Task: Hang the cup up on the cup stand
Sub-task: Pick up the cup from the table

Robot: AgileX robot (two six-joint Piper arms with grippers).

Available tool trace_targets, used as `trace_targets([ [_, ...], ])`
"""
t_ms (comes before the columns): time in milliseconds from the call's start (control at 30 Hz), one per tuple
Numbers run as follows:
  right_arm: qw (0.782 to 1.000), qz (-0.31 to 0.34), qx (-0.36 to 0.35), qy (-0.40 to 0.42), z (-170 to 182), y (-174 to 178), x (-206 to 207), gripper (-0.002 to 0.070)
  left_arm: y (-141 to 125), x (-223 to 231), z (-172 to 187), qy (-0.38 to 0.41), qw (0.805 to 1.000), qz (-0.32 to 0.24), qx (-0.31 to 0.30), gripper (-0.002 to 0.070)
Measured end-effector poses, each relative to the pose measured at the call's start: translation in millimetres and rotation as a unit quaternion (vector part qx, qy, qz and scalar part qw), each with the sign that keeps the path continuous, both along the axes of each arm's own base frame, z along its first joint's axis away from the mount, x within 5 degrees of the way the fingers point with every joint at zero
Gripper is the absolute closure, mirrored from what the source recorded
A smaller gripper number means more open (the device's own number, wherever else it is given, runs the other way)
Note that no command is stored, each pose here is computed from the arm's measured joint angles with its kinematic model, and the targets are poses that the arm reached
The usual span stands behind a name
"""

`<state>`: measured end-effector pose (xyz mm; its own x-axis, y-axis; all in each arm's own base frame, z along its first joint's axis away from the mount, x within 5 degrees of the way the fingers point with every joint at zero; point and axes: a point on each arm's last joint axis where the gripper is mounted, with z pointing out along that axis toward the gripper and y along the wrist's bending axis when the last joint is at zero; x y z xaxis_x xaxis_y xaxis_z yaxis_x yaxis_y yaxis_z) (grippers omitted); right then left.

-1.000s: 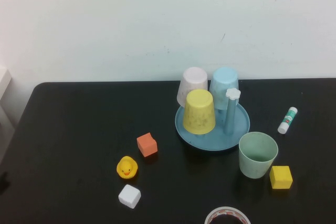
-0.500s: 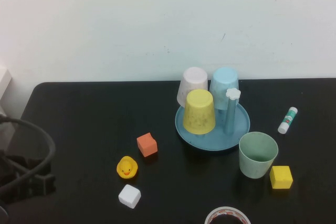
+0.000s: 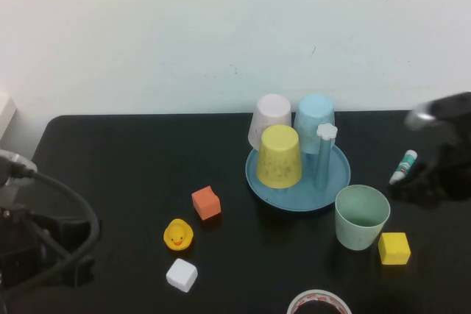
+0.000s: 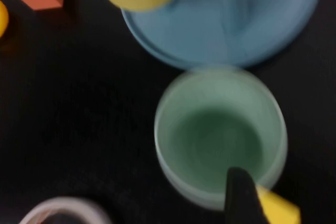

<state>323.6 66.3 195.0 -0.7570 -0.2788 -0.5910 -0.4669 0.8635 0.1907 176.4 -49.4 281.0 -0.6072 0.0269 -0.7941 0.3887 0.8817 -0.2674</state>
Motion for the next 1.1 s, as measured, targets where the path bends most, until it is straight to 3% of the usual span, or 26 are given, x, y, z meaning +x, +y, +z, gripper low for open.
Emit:
trace_targets([
  [233,0.997,0.045,-0.049,-0.031,-32.3,25.3,39.5,0.0319,-12.7,-15.0,19.8,-0.086,0.992,-0.092,-0.023,0.0676],
  [500,0.997,0.059,-0.052,0.01,-69.5,29.5,54.0,0.0336,-22.7,-49.0,48.3,-0.201,0.962,-0.177,-0.042,0.0676],
  [633,0.996,0.062,-0.053,0.02,-77.1,29.9,54.6,0.0412,-22.2,-65.7,59.1,-0.244,0.952,-0.18,-0.041,0.0676],
  [867,0.996,0.063,-0.052,0.022,-78.7,29.9,54.4,0.0626,-18.6,-94.6,78.4,-0.322,0.932,-0.154,-0.061,0.0676],
  [1100,0.997,0.07,-0.044,0.007,-59.6,31.2,52.2,0.0641,-7.8,-118.9,101.6,-0.394,0.905,-0.073,-0.145,0.0669],
])
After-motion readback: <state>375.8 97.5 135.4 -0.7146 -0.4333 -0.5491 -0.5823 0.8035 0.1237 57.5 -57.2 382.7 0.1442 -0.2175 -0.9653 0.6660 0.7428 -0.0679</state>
